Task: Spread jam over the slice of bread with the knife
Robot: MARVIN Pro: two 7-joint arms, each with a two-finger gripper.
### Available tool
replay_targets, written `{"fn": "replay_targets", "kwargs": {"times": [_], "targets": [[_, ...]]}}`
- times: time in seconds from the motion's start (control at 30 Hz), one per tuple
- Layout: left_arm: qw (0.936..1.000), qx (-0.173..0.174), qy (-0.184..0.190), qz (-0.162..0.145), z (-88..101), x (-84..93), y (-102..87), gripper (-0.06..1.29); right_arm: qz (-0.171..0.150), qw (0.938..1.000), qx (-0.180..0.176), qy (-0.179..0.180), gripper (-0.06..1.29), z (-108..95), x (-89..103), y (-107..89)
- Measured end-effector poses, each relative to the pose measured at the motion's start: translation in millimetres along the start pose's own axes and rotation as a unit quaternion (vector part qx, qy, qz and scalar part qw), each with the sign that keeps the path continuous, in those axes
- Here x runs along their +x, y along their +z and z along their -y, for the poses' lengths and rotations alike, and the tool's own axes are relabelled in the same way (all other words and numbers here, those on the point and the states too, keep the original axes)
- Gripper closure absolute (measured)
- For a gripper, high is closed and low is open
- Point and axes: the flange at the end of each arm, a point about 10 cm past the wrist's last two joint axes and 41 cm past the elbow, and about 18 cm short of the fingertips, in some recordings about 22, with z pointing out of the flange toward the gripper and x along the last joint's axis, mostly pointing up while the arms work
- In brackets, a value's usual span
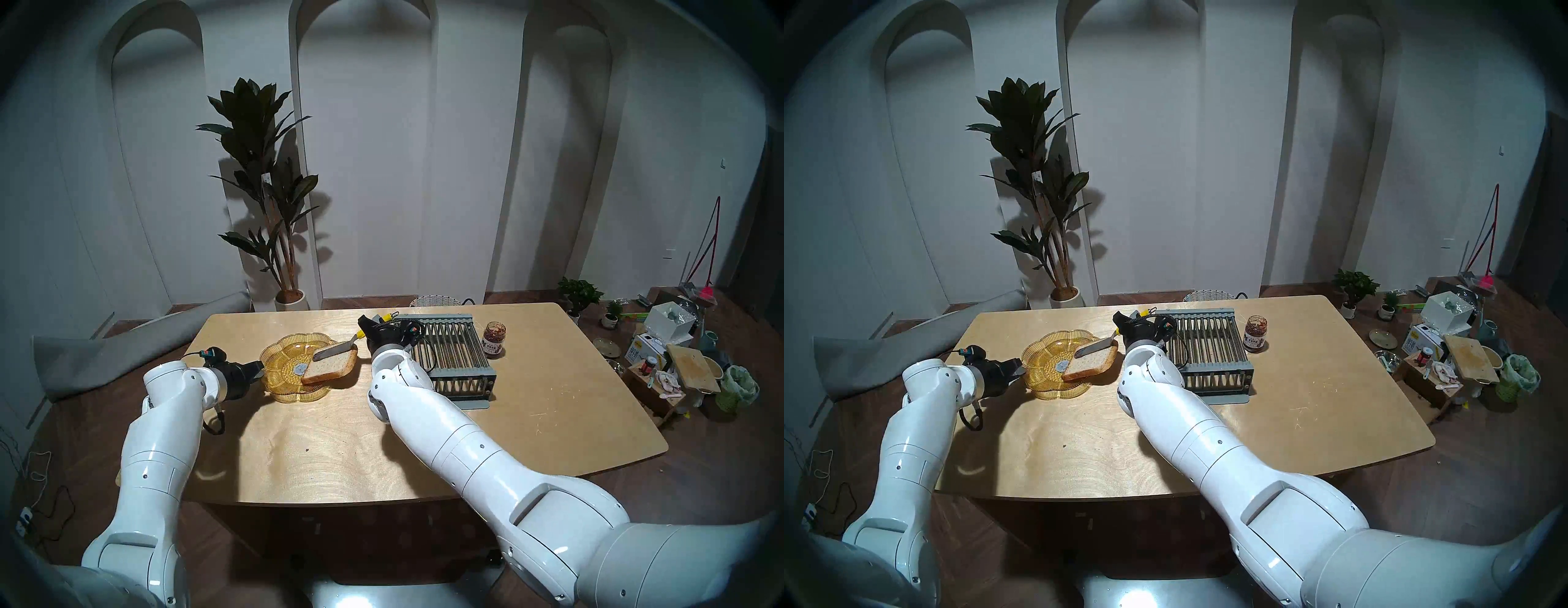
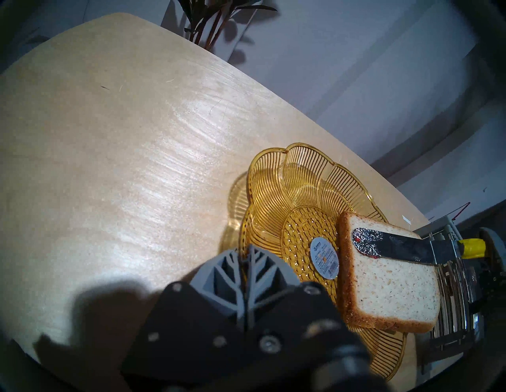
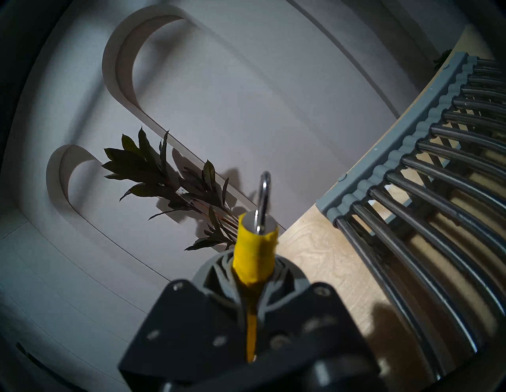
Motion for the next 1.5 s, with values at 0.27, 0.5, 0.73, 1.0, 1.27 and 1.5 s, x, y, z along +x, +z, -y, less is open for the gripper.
{"fn": "replay_targets", "kwargs": {"times": [0.27,0.5,0.73,1.0,1.27,1.5], "targets": [[0.9999,-0.002,-0.013,-0.003,1.0,-0.7,-0.3,1.26,0.001,1.0000,-0.001,-0.003,1.21,5,-3.7,4.2],[0.9997,-0.004,-0.022,-0.007,2.4,-0.8,-0.5,1.26,-0.001,1.0000,0.001,-0.009,1.21,13,-2.2,4.9],[0.9996,-0.005,-0.027,-0.010,3.4,-1.0,-0.8,1.26,0.004,0.9988,-0.025,-0.041,1.21,27,0.9,5.7],[0.9994,-0.005,-0.032,-0.011,3.8,-1.1,-0.7,1.26,0.013,0.9929,-0.078,-0.088,1.21,42,3.1,6.8],[0.9991,0.000,-0.039,-0.014,3.8,-1.1,-1.2,1.26,0.013,0.9877,-0.112,-0.108,1.21,56,0.8,4.6],[0.9988,0.004,-0.046,-0.018,3.2,-2.3,-2.1,1.26,0.010,0.9851,-0.127,-0.115,1.21,68,-1.7,3.9]]}}
